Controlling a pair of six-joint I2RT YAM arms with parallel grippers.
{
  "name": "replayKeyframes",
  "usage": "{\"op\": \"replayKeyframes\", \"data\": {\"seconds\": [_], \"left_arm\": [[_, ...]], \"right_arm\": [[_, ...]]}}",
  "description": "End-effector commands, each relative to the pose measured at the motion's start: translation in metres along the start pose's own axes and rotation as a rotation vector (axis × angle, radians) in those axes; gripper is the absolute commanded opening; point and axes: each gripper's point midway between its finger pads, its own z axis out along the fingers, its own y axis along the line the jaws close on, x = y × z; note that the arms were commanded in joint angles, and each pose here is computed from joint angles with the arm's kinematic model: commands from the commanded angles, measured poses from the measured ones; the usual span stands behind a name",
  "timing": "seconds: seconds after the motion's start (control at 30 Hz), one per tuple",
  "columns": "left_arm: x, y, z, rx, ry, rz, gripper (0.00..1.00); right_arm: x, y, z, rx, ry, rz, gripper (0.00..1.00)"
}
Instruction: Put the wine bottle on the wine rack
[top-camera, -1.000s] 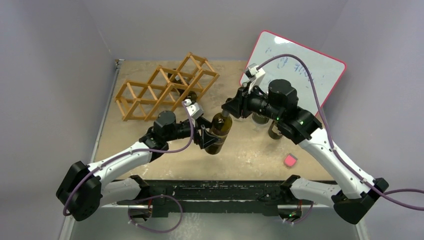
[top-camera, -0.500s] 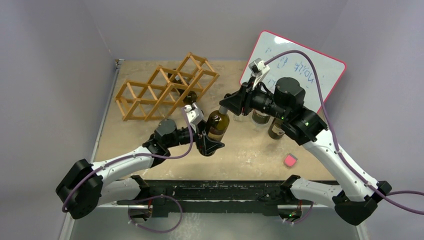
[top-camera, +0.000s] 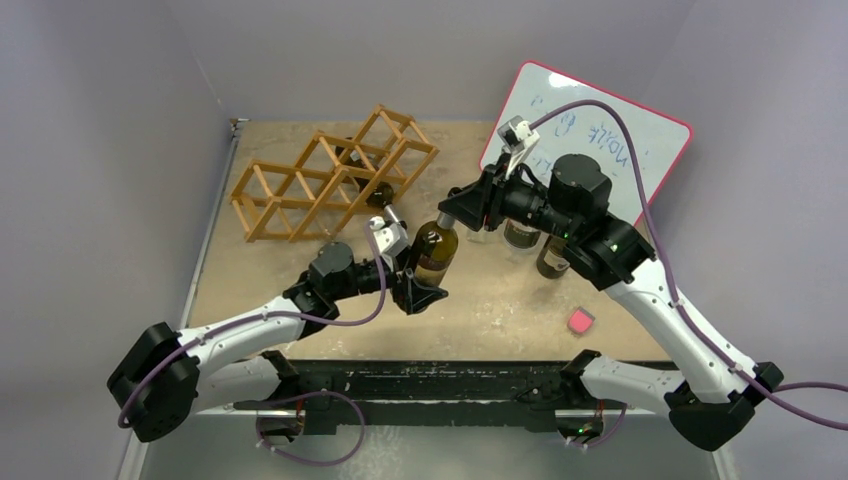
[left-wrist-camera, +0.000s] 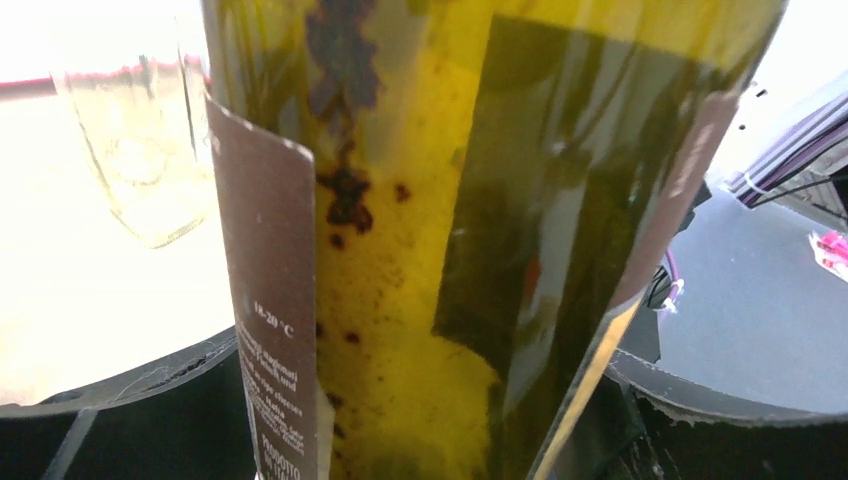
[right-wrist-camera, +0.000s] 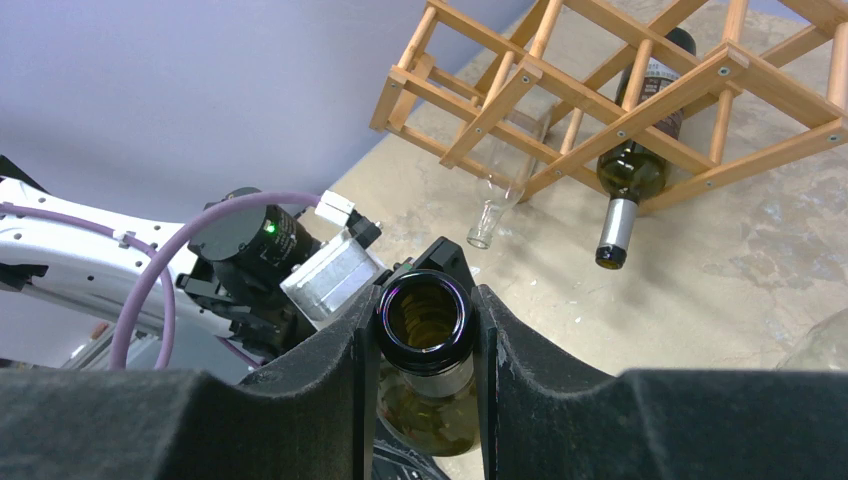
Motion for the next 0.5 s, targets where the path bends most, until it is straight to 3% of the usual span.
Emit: {"op": "replayKeyframes", "data": {"seconds": [0.0,0.1,0.27,0.33,0.37,0.47], "left_arm": [[-0.013,-0.002,-0.002,-0.011,-0.016,0.101,0.87],[-0.021,-0.001,-0.004,-0.025,-0.03,0.134,0.81],[-0.04,-0.001,-0.006,-0.047,-0.06,0.189,0.35],[-0.047,0.0,-0.007,-0.057,-0.064,0.223,0.1],[-0.048,0.002,-0.007,-0.071,-0.053,0.241,0.0],[-0.062,0.009,-0.012,-0.12,-0.039,0.333,0.0]], "right_arm": [[-0.063,0.048,-0.021,-0.152,-0.202,-0.035,0.0],[-0.061,0.048,-0.02,-0.156,-0.197,-0.033,0.0],[-0.056,0.046,-0.019,-0.155,-0.179,-0.031,0.0],[-0.052,0.043,-0.018,-0.144,-0.162,-0.029,0.0],[-0.05,0.042,-0.018,-0.137,-0.154,-0.026,0.04],[-0.042,0.039,-0.021,-0.124,-0.121,-0.031,0.38]]}}
